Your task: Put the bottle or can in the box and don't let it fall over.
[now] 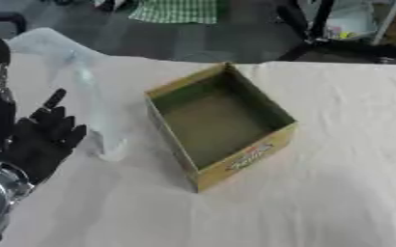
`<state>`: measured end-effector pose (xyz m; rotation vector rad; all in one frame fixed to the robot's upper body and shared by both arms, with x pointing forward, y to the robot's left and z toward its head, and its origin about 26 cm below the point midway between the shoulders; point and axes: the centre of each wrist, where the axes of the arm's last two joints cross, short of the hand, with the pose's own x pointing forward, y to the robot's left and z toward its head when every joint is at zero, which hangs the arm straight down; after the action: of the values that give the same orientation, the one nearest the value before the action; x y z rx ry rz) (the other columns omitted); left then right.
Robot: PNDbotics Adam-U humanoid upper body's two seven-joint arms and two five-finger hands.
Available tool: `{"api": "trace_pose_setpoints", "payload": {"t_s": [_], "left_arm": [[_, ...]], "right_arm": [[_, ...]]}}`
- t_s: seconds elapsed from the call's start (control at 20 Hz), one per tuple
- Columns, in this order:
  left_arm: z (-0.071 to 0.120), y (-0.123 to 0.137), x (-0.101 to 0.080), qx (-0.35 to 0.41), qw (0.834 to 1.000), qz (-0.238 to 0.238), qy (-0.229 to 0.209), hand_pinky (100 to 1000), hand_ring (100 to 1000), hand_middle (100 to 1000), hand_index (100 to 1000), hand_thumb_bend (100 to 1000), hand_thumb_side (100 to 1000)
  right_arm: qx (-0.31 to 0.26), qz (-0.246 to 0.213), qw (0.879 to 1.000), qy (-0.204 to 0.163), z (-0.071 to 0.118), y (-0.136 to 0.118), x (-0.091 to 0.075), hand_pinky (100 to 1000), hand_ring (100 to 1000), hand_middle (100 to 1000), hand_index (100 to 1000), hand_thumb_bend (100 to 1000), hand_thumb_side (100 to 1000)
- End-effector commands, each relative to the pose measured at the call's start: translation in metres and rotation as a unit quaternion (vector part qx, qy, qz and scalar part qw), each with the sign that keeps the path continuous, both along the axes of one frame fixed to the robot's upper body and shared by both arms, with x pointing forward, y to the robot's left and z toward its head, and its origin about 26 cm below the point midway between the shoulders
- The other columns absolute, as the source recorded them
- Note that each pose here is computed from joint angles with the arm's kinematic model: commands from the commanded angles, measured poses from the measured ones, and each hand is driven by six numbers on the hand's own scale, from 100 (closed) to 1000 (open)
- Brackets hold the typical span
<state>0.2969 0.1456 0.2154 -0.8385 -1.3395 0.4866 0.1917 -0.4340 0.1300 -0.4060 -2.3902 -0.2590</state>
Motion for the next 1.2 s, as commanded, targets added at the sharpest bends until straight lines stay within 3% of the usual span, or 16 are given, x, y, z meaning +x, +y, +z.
{"api": "trace_pose_setpoints", "payload": {"t_s": [0.05,1.2], "left_arm": [[0.01,-0.001,-0.003,-0.008,1.0,-0.004,-0.012,100,100,100,958,913,424],[0.027,0.003,0.002,-0.031,0.999,-0.012,-0.024,100,100,100,1000,925,473]], "right_arm": [[-0.016,0.008,1.0,-0.013,0.011,0.001,0.001,837,904,1000,1000,100,652],[-0.012,0.01,1.0,-0.012,0.009,0.002,0.001,838,904,1000,1000,100,651]]}}
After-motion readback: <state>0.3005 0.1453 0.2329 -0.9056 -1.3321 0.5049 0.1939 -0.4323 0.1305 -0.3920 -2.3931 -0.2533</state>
